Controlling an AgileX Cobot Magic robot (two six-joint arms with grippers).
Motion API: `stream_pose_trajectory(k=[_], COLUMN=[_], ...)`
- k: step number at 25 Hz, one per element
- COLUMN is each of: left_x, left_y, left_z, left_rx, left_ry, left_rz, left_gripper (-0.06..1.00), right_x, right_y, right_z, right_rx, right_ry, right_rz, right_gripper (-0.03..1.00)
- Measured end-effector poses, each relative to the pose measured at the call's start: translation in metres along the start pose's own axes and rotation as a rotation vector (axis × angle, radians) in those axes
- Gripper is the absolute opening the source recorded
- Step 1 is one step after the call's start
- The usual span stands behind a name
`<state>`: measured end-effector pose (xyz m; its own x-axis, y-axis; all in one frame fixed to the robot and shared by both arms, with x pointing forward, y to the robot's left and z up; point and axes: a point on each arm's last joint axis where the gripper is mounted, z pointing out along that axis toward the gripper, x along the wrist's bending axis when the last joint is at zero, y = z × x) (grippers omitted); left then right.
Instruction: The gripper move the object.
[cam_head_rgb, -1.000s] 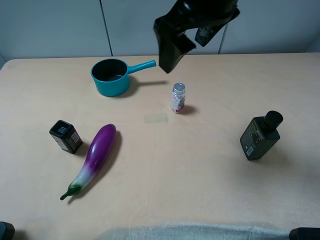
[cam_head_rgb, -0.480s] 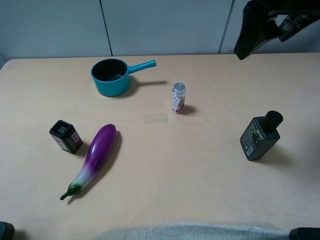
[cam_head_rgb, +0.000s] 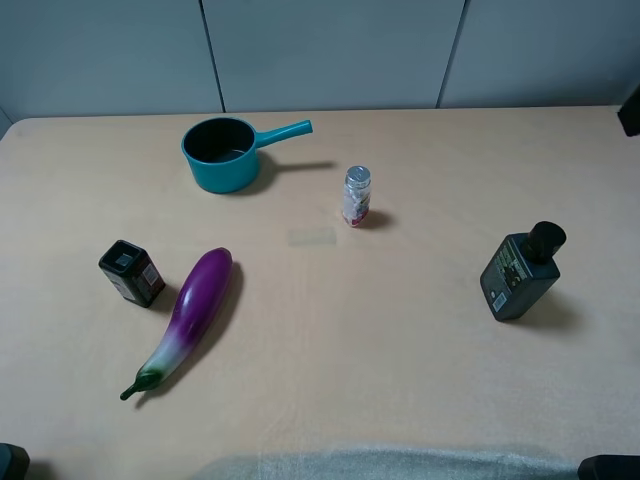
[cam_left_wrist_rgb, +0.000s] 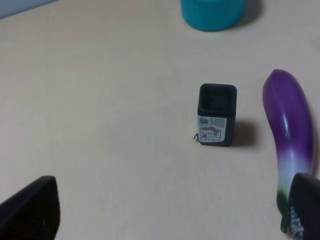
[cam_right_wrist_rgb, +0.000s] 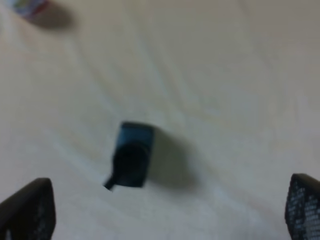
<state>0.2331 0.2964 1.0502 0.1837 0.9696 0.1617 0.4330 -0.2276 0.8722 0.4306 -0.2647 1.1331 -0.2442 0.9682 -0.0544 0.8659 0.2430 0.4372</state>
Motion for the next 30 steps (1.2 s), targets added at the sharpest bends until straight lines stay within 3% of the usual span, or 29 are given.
stream_pose_trajectory(k=[11, 22, 30], left_x=[0.0, 0.0, 0.0], left_y=[0.0, 0.0, 0.0], left_z=[0.0, 0.0, 0.0], left_rx=[0.0, 0.0, 0.0], left_ry=[0.0, 0.0, 0.0], left_rz=[0.0, 0.0, 0.0], left_gripper=[0.9, 0.9, 0.9], right_x=[-0.011, -0.003, 0.003], right_y=[-0.081, -0.157, -0.196], right_z=[-0.04, -0.07, -0.047], right_rx=[-0.168, -0.433, -0.478], right_ry=[-0.166, -0.181, -0.165], right_rz=[0.114, 0.163, 0.165], right_gripper=[0.69, 0.69, 0.69])
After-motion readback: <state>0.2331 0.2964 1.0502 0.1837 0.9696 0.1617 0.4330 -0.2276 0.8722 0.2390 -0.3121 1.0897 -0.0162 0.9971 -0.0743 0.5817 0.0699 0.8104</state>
